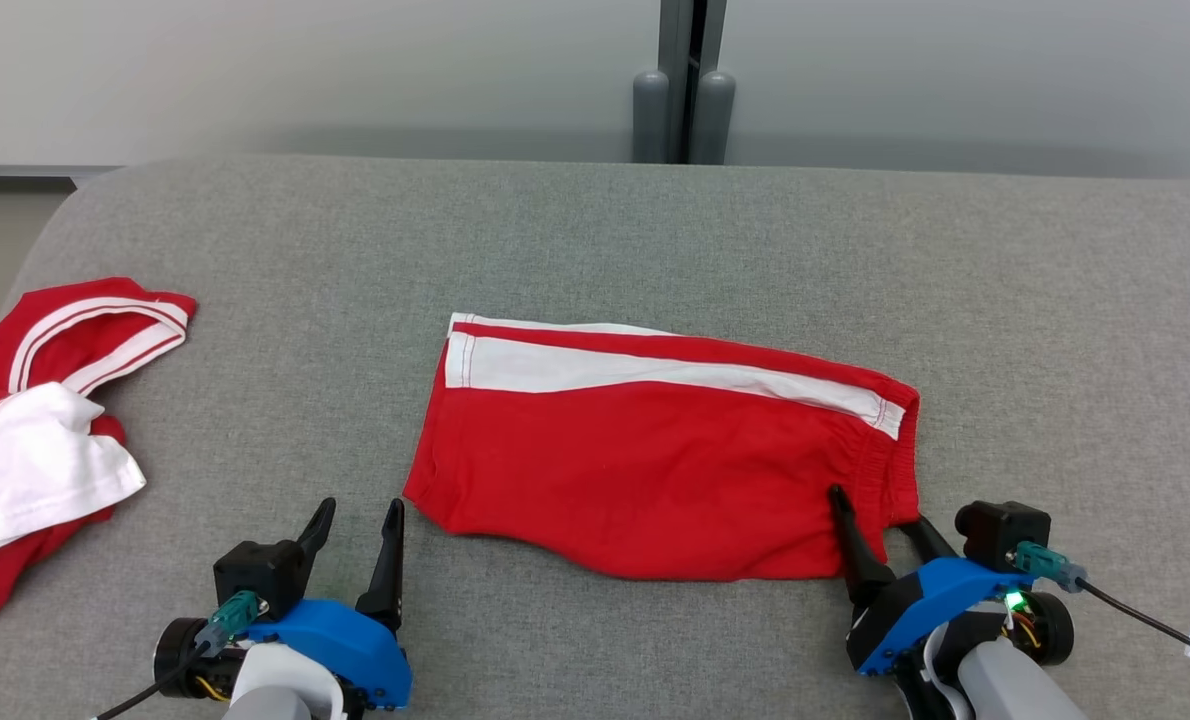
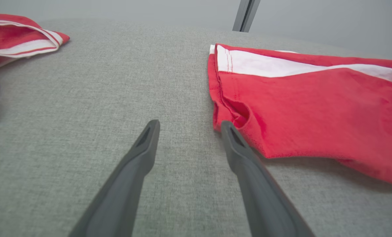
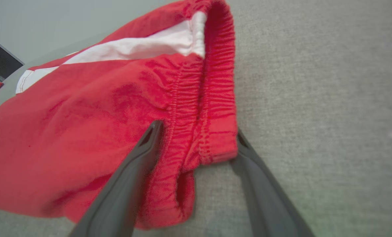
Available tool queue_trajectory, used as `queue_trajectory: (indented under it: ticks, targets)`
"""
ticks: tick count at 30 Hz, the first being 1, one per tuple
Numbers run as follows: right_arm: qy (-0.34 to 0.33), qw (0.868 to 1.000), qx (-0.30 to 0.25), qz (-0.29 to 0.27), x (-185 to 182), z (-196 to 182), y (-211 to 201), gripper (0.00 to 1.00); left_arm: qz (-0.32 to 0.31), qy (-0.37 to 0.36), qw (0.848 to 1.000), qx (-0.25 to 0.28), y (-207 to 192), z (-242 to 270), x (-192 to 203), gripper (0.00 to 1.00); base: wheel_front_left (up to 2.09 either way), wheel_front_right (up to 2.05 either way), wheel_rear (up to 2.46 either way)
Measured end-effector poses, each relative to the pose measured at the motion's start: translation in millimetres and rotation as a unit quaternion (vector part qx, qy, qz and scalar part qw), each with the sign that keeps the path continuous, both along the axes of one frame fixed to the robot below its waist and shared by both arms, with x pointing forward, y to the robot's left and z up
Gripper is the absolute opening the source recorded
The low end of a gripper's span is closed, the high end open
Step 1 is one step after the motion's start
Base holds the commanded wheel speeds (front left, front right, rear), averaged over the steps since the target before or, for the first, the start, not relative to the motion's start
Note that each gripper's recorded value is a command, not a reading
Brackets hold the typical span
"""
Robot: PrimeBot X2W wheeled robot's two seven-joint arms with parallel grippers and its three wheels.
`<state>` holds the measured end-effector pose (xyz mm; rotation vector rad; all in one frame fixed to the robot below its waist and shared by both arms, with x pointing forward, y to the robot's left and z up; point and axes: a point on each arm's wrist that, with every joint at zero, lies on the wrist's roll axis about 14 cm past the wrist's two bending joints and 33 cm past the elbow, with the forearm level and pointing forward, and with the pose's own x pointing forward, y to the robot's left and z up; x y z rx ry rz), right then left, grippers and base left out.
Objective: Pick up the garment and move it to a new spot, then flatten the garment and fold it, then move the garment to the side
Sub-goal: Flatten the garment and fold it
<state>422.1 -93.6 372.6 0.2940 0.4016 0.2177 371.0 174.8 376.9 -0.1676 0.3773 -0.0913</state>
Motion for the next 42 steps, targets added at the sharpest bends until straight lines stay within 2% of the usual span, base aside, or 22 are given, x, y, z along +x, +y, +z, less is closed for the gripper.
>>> queue_trajectory:
  ticks: [1,2,3,7,12,16,19,23,29,33,38,40,42]
  targets:
    - [0.003,1.000,0.004,0.003,0.0,-1.5,2.9,0.65,-0.001,0.000,1.000,0.002,0.8,-0.8,0.3,1.00,0.00,0.00,0.00]
    - [0.005,1.000,0.009,0.006,-0.3,-2.6,5.4,0.36,-0.002,0.000,1.000,0.003,1.1,-1.0,0.7,1.00,0.00,0.00,0.00]
    - [0.005,1.000,0.010,0.010,-0.2,-2.7,7.9,0.00,-0.004,-0.001,1.000,0.004,0.8,-0.7,1.3,1.00,0.00,0.00,0.00]
    - [0.001,0.999,0.032,0.009,1.6,2.7,14.5,0.00,-0.012,-0.005,1.000,0.005,-2.9,-0.4,2.2,1.00,0.00,0.00,0.00]
    - [-0.016,0.998,0.052,-0.027,7.0,15.0,0.5,0.00,-0.020,-0.008,1.000,0.002,-10.5,0.3,1.7,1.00,0.00,0.00,0.00]
    - [-0.039,0.997,0.044,-0.054,11.2,27.2,-20.3,0.00,-0.026,-0.007,1.000,0.000,-16.6,-0.8,-0.8,1.00,0.00,0.00,0.00]
    - [-0.069,0.996,0.035,-0.050,16.0,43.7,-22.6,0.00,-0.033,-0.007,0.999,-0.004,-24.0,-1.5,-3.1,1.00,0.00,0.00,0.00]
    - [-0.111,0.993,0.038,-0.002,22.9,71.0,5.9,0.00,-0.035,-0.004,0.999,-0.006,-28.5,-2.3,-7.9,1.00,0.00,0.00,0.00]
    - [-0.138,0.983,0.058,0.110,22.6,95.2,83.0,0.00,-0.009,-0.007,1.000,-0.009,-18.7,1.6,-22.0,1.00,0.00,0.00,0.00]
    - [-0.134,0.973,0.053,0.179,19.2,95.9,129.2,0.00,0.016,-0.008,1.000,-0.005,-4.4,3.9,-36.5,1.00,0.00,0.00,0.00]
    - [-0.113,0.966,0.033,0.229,21.7,82.7,165.1,0.00,0.054,-0.001,0.999,-0.003,15.6,2.2,-56.8,1.00,0.00,0.00,0.00]
    - [-0.105,0.964,0.037,0.241,22.1,78.6,176.7,1.00,0.069,0.004,0.998,-0.001,23.4,0.4,-63.7,1.00,0.00,0.00,0.00]
    - [-0.106,0.961,0.044,0.251,23.3,80.0,187.6,1.00,0.082,0.009,0.997,0.001,30.9,-1.9,-68.6,1.00,0.00,0.00,0.00]
